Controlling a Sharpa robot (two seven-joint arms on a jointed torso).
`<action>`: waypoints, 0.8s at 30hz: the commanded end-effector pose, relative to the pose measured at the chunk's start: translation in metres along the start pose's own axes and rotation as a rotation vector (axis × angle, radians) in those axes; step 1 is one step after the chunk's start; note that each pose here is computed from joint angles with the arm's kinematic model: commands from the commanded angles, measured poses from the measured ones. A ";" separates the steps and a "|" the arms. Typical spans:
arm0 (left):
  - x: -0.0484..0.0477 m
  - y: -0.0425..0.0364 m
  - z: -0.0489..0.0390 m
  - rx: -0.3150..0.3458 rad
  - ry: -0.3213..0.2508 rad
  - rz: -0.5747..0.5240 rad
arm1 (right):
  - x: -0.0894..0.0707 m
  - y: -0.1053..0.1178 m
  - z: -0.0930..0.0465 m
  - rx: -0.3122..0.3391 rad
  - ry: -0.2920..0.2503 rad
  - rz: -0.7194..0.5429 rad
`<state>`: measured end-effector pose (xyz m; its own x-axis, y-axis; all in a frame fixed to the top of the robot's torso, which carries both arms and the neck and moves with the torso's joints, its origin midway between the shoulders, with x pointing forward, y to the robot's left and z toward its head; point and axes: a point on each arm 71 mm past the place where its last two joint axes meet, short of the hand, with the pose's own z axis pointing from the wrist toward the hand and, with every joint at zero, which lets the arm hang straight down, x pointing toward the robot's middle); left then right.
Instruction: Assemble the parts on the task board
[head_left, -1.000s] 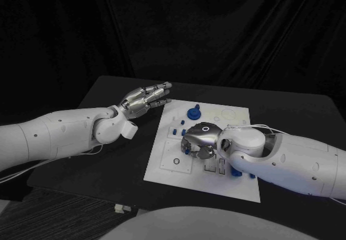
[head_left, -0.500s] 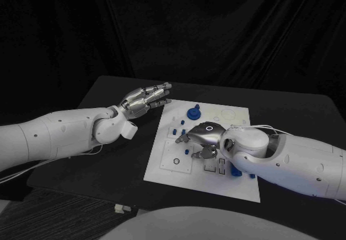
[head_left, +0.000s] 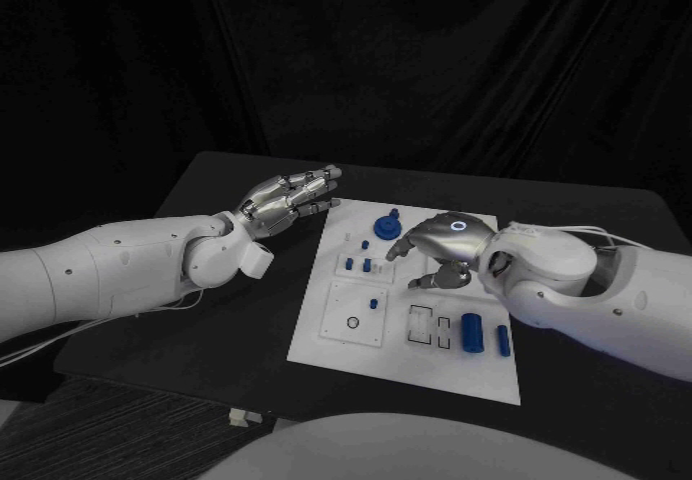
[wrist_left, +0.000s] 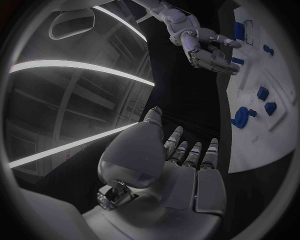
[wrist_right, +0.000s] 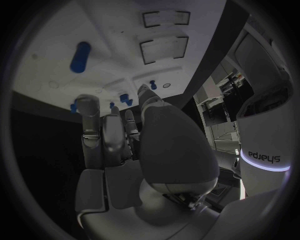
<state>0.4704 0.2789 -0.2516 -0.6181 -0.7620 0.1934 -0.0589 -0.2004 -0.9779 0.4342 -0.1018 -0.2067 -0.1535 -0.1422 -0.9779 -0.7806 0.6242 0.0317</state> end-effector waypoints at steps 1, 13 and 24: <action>0.0007 -0.0002 0.0003 0.010 0.001 -0.010 | -0.019 -0.015 -0.009 0.079 -0.073 -0.025; 0.0013 -0.0002 0.0011 0.015 0.000 -0.008 | -0.019 -0.066 -0.044 0.256 0.021 -0.055; 0.0013 -0.0002 0.0014 0.016 -0.001 -0.007 | 0.009 -0.072 -0.050 0.227 0.079 0.002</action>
<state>0.4709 0.2775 -0.2519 -0.6187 -0.7616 0.1931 -0.0593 -0.1998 -0.9780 0.4602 -0.1871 -0.2030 -0.1796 -0.1943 -0.9644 -0.6121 0.7895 -0.0451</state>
